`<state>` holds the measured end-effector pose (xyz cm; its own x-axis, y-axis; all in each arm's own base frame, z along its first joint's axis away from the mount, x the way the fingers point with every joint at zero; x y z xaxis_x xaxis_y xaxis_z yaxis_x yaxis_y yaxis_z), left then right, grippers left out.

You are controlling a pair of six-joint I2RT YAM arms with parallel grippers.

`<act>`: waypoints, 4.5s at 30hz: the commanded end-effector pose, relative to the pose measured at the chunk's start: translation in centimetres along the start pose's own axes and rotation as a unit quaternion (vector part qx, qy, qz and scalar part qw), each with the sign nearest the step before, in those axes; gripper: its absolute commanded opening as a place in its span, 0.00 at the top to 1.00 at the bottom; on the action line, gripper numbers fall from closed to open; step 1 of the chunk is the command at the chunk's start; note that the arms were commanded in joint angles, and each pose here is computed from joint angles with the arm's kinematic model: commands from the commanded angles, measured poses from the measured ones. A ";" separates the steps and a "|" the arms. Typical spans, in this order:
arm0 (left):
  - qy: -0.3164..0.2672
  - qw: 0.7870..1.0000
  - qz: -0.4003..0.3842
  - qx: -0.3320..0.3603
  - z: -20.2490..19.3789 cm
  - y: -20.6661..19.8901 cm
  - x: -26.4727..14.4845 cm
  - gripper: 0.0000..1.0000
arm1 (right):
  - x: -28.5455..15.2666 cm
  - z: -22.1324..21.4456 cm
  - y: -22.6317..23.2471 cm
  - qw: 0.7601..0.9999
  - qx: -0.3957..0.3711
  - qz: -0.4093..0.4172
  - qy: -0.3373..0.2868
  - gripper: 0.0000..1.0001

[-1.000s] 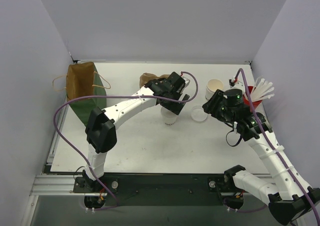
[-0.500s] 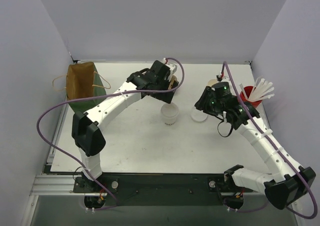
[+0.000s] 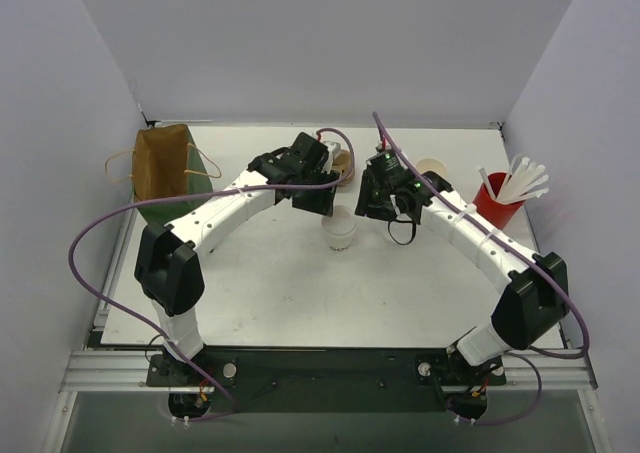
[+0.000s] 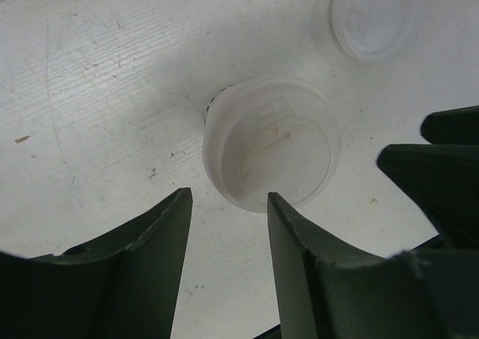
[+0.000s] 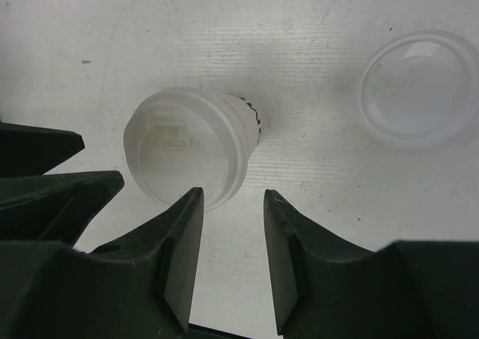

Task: Pack the takeout coffee

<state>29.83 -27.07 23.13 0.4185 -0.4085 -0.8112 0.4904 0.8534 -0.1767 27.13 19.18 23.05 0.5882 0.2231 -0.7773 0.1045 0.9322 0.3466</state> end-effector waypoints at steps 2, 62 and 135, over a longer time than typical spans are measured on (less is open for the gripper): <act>-0.044 0.998 -0.030 -0.019 1.5 -0.4 -0.3 0.46 | 1.0 -0.1 1.4 1.000 -0.017 0.003 0.011 0.66; -0.001 0.999 -0.028 -0.025 0.4 0.4 3.1 0.66 | 5.1 -2.9 0.1 0.998 -0.016 -0.039 0.052 0.84; 0.000 1.000 0.002 0.005 1.8 0.8 3.2 0.59 | 4.0 -4.2 0.9 0.999 0.016 -0.011 0.040 0.74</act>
<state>32.47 -27.77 20.21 0.4202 -0.3846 -0.8219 0.4706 0.8668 -0.1650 26.85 22.35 18.11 0.5613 0.2566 -0.7868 0.1337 0.9101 0.3922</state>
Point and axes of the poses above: each gripper's point midway between its finger pads, its own x axis out along the fingers, its own y axis along the line the jaws close on, z = x × y, the point moved 8 cm from there along -x, back along the fingers, and after that the axes turned 6 degrees about x, right-handed, at the moved point
